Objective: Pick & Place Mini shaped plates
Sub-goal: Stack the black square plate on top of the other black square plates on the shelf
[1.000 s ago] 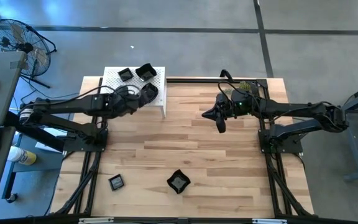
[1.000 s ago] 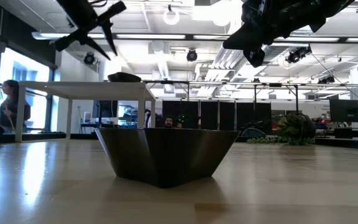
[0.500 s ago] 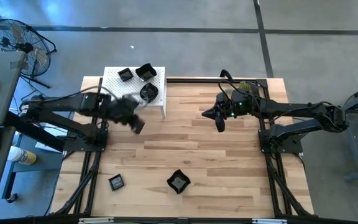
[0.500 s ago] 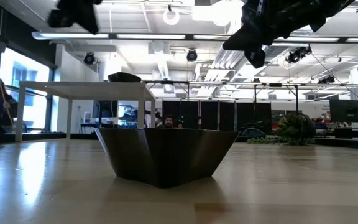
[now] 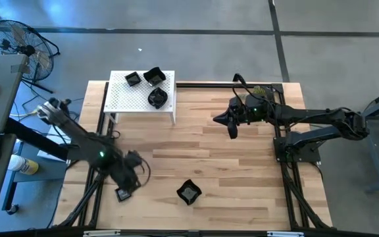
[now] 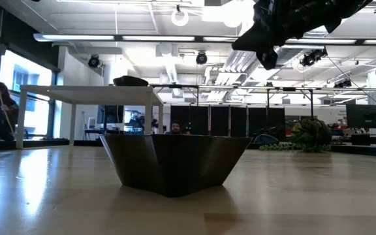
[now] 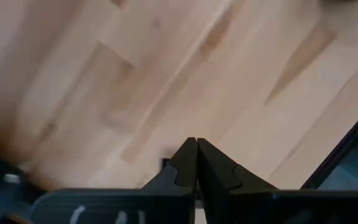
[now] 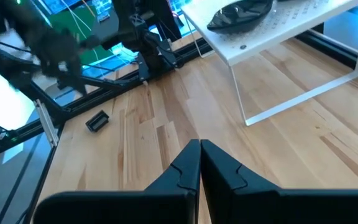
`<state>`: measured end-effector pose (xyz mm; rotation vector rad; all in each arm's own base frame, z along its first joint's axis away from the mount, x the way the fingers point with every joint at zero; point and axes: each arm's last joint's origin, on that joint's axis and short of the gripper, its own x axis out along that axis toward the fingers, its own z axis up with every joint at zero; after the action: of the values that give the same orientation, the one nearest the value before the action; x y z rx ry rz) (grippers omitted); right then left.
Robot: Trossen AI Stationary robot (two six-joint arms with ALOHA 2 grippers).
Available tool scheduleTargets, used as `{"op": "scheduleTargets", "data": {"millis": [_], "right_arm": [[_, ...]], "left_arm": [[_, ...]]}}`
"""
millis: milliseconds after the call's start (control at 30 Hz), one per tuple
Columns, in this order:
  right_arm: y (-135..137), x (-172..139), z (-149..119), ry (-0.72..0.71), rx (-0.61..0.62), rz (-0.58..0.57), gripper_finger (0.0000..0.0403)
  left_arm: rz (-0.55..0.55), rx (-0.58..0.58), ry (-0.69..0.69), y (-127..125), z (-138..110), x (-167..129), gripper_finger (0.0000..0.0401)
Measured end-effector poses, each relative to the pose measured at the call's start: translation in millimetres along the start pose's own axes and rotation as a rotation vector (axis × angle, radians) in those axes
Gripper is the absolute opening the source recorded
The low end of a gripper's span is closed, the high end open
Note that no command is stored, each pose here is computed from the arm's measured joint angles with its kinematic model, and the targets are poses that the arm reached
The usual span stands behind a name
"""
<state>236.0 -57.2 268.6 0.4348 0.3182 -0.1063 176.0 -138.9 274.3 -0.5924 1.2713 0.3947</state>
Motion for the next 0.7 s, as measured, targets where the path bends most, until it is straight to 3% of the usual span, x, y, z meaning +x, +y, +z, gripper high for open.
{"op": "scheduleTargets", "data": {"millis": [200,400,567,700], "right_arm": [[0.7,0.0,1.9,-0.019,-0.007,0.008,0.0007],[0.8,0.0,1.9,-0.019,-0.011,0.009,0.0007],[0.8,0.0,1.9,-0.018,-0.020,0.010,0.0007],[0.8,0.0,1.9,-0.019,-0.027,0.009,0.0007]], "left_arm": [[-0.004,0.000,0.108,-32.2,-17.6,35.5,0.0001],[0.068,-0.089,0.010,-37.1,-59.2,40.6,0.0001],[0.055,-0.016,0.064,-43.0,-77.3,46.2,0.0012],[0.078,0.045,0.104,-47.7,-82.6,57.7,0.0054]]}}
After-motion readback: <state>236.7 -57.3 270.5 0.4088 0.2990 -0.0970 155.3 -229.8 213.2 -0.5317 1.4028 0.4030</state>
